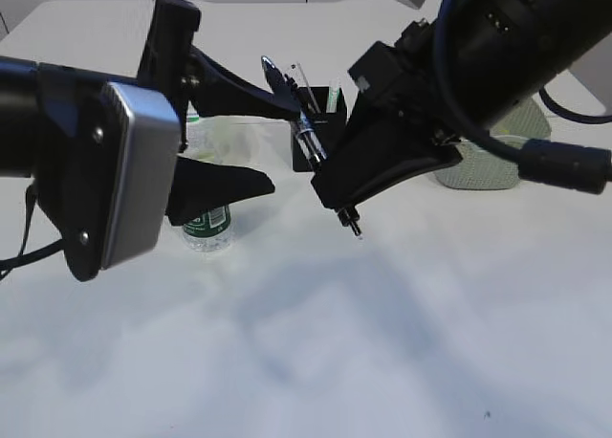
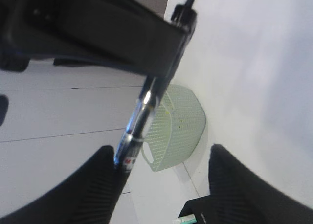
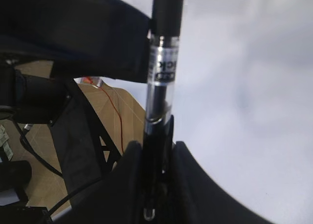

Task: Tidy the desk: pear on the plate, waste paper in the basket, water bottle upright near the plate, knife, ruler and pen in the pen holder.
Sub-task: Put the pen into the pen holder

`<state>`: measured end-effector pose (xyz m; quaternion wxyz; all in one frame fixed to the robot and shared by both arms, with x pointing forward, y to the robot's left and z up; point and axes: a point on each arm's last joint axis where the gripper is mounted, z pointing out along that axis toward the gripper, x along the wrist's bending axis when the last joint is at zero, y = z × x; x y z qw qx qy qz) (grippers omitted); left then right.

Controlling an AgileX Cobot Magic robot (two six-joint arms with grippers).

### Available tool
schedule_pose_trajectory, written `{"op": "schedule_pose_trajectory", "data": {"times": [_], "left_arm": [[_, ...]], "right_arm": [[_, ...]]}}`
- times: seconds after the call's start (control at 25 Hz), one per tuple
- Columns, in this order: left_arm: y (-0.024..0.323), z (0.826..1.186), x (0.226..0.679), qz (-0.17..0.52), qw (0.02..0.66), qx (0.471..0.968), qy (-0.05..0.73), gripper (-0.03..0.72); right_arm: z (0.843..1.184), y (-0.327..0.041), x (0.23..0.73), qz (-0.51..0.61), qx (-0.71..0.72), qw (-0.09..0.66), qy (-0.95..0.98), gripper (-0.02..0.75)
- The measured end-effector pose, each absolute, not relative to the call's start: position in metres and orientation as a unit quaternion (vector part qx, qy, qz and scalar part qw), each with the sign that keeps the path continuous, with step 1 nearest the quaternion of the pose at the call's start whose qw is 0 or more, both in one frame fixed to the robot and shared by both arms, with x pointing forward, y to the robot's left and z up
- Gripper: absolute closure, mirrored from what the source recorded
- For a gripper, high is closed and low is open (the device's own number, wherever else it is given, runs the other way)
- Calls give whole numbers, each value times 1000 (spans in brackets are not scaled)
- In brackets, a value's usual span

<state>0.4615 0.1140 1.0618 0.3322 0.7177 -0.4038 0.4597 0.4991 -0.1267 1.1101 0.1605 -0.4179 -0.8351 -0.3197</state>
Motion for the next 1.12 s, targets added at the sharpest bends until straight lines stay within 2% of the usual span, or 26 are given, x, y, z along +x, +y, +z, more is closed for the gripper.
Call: {"op": "schedule_pose_trajectory", "data": {"times": [0.36,0.64,1.12], "left_arm": [[105,1054,464,455,310,728,-408,259],[97,1070,478,478,303,714,-412,260],[95,1066,482,472,301,717,-415,273]], "right_arm": [[1113,-124,504,-327,-418,165,-831,632],[1115,-122,503,-335,-417,171,-827,632],[1115,-122,503,-335,-417,170,-828,632]]}}
